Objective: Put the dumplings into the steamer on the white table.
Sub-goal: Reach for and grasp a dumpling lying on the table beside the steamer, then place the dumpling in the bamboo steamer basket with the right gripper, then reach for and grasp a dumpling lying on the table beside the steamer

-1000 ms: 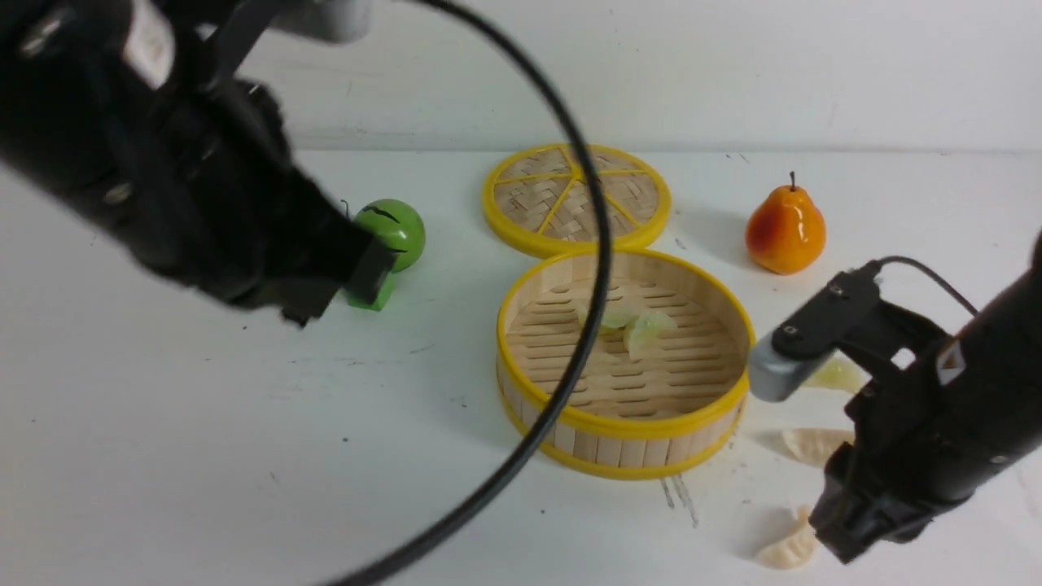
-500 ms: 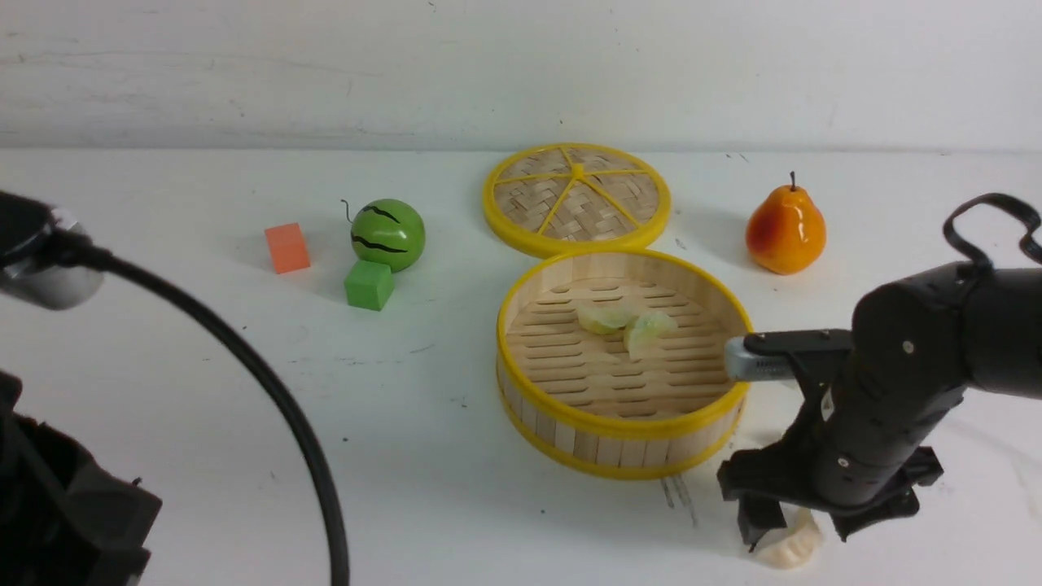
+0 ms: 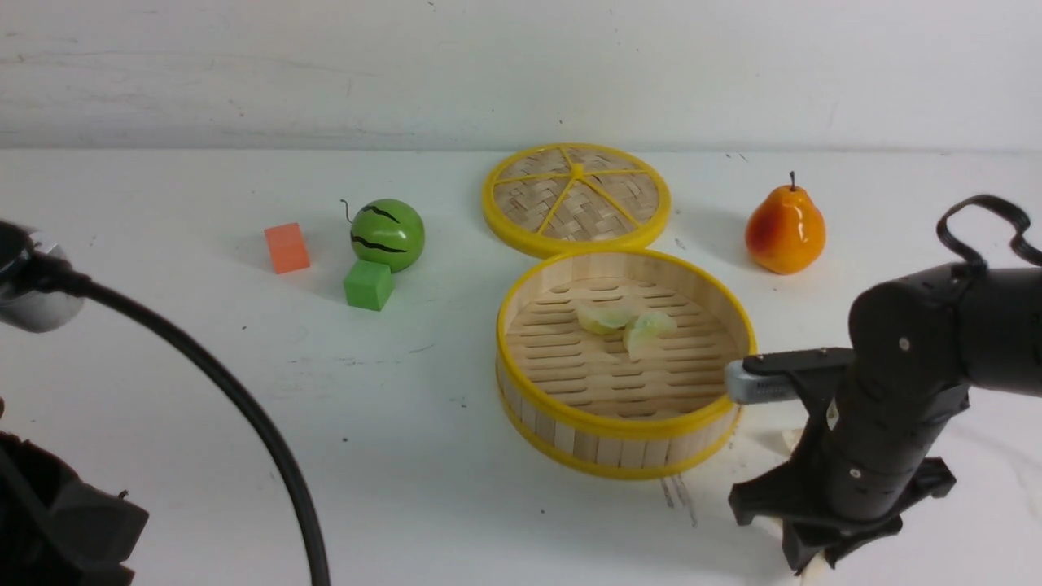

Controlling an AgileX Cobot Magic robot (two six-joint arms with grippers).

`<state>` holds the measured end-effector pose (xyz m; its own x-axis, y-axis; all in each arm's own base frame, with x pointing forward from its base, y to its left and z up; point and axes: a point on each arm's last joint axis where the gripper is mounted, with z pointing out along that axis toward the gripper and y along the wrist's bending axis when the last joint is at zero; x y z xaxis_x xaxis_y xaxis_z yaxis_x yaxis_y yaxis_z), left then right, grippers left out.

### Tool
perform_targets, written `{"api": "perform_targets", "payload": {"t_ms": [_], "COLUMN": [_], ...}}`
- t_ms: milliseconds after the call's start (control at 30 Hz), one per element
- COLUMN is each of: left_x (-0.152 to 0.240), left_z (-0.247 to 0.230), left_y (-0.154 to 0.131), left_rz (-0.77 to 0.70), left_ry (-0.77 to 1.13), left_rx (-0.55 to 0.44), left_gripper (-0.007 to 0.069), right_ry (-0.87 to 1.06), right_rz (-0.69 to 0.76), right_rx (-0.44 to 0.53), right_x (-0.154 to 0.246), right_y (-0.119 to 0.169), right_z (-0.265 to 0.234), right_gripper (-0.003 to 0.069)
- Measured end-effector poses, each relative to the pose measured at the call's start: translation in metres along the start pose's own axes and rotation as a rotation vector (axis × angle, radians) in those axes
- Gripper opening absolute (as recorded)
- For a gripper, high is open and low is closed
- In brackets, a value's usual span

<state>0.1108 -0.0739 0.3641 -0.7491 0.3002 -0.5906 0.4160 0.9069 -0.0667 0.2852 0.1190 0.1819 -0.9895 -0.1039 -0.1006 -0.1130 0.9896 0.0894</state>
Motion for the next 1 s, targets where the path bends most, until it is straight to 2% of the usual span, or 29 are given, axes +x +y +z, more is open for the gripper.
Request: {"api": "perform_targets", "payload": {"t_ms": [133, 233, 400, 533, 633, 933, 1000], "left_x": [0.0, -0.001, -0.002, -0.002, -0.002, 0.002, 0.002], "left_z": [0.0, 0.0, 0.0, 0.0, 0.0, 0.0, 0.0], "left_y": [0.0, 0.0, 0.0, -0.001, -0.003, -0.003, -0.003], "left_rz": [0.002, 0.003, 0.002, -0.004, -0.011, -0.014, -0.014], "left_ry": [-0.005, -0.009, -0.024, -0.021, -0.017, 0.023, 0.026], "left_rx": [-0.005, -0.004, 0.0, 0.015, 0.03, 0.029, 0.028], "left_gripper": [-0.0014, -0.0014, -0.0014, -0.0014, -0.0014, -0.0013, -0.0013], "right_ry": [-0.074, -0.202, -0.299, -0.295, -0.284, -0.247, -0.239], "right_rz": [-0.064, -0.103, -0.171, -0.25, -0.273, -0.301, -0.305], "right_rx": [-0.038, -0.084, -0.117, -0.126, -0.125, -0.078, -0.066], "right_x": [-0.012, -0.035, -0.062, -0.091, -0.108, -0.147, -0.15], "right_y": [0.007, 0.019, 0.045, 0.084, 0.101, 0.117, 0.117], "right_z": [-0.037, -0.083, -0.111, -0.092, -0.072, -0.011, -0.002], "right_gripper": [0.0203, 0.0203, 0.0203, 0.0203, 0.0203, 0.0204, 0.023]}}
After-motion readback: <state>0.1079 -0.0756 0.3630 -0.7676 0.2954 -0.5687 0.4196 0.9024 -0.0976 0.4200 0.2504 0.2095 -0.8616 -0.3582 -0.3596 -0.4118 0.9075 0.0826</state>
